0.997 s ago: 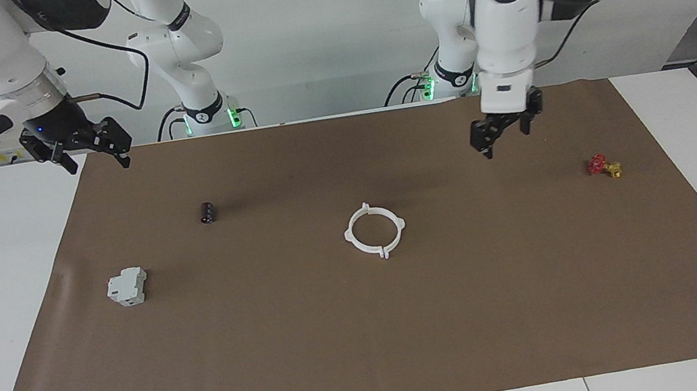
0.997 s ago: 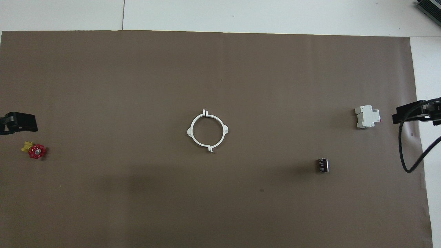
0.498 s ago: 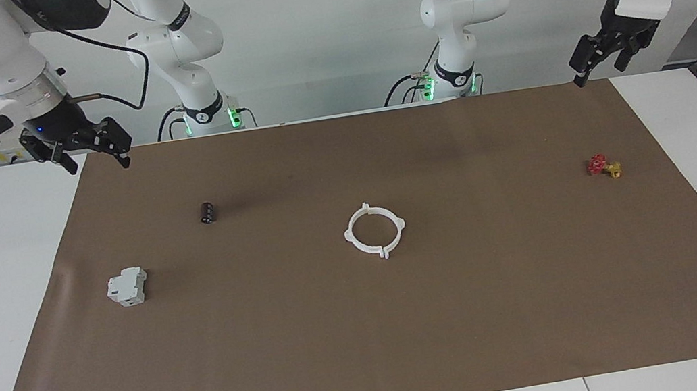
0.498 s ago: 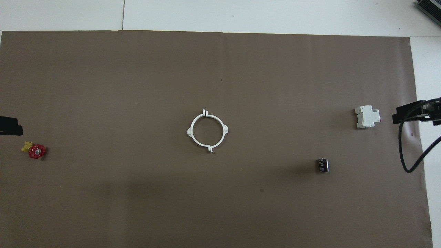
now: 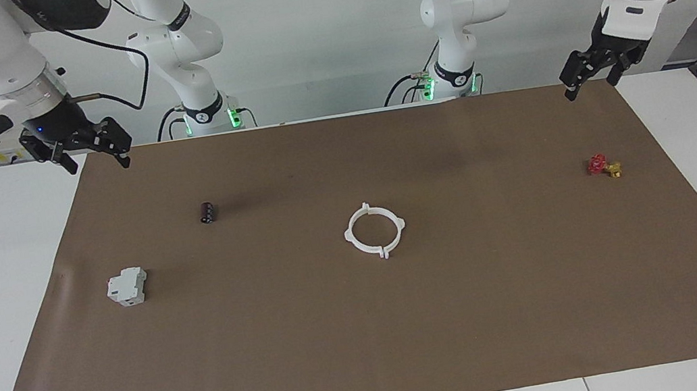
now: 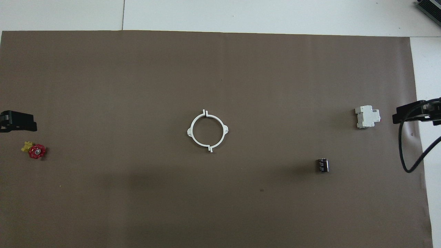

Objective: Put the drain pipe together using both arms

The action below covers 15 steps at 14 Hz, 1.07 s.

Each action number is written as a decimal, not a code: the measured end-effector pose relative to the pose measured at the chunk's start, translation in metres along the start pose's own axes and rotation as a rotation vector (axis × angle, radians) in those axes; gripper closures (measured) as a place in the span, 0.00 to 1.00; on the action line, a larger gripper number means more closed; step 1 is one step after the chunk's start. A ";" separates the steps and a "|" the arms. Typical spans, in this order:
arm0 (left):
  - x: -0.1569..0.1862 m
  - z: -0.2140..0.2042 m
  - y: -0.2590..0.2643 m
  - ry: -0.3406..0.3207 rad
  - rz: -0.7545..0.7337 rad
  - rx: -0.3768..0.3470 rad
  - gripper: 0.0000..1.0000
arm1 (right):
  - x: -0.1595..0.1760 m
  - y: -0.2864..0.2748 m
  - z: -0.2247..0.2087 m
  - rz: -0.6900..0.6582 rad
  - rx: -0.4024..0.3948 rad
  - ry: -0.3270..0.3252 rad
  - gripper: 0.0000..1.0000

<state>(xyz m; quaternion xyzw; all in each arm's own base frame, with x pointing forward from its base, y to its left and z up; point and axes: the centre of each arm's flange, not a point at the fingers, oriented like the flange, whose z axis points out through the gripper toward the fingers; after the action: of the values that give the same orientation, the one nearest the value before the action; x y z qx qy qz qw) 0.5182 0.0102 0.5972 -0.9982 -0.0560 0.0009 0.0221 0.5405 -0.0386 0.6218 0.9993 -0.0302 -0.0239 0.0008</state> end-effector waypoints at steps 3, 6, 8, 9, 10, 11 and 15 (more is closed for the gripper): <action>0.011 0.006 0.013 -0.048 0.083 0.006 0.00 | 0.000 0.000 0.000 0.000 0.000 0.000 0.00; 0.009 -0.006 0.008 -0.049 0.177 0.000 0.00 | 0.000 0.000 0.000 0.000 0.000 0.000 0.00; 0.007 -0.015 0.015 -0.031 0.160 -0.002 0.00 | 0.000 0.000 0.000 0.000 0.000 0.000 0.00; 0.005 -0.018 0.020 -0.025 0.155 -0.002 0.00 | 0.000 0.000 0.000 0.000 0.000 0.000 0.00; 0.004 -0.020 0.024 -0.022 0.156 -0.002 0.00 | 0.000 0.000 0.000 0.000 0.000 0.000 0.00; 0.003 -0.019 0.030 -0.024 0.162 -0.001 0.00 | 0.000 0.000 0.000 0.000 0.000 0.000 0.00; 0.007 -0.013 0.045 -0.034 0.182 0.001 0.00 | 0.000 0.000 0.000 0.000 0.000 0.000 0.00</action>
<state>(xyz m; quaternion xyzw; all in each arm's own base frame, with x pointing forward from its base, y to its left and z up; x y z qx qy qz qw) 0.5299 -0.0340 0.6081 -0.9990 0.0345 0.0197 0.0215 0.5405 -0.0387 0.6218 0.9993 -0.0302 -0.0239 0.0007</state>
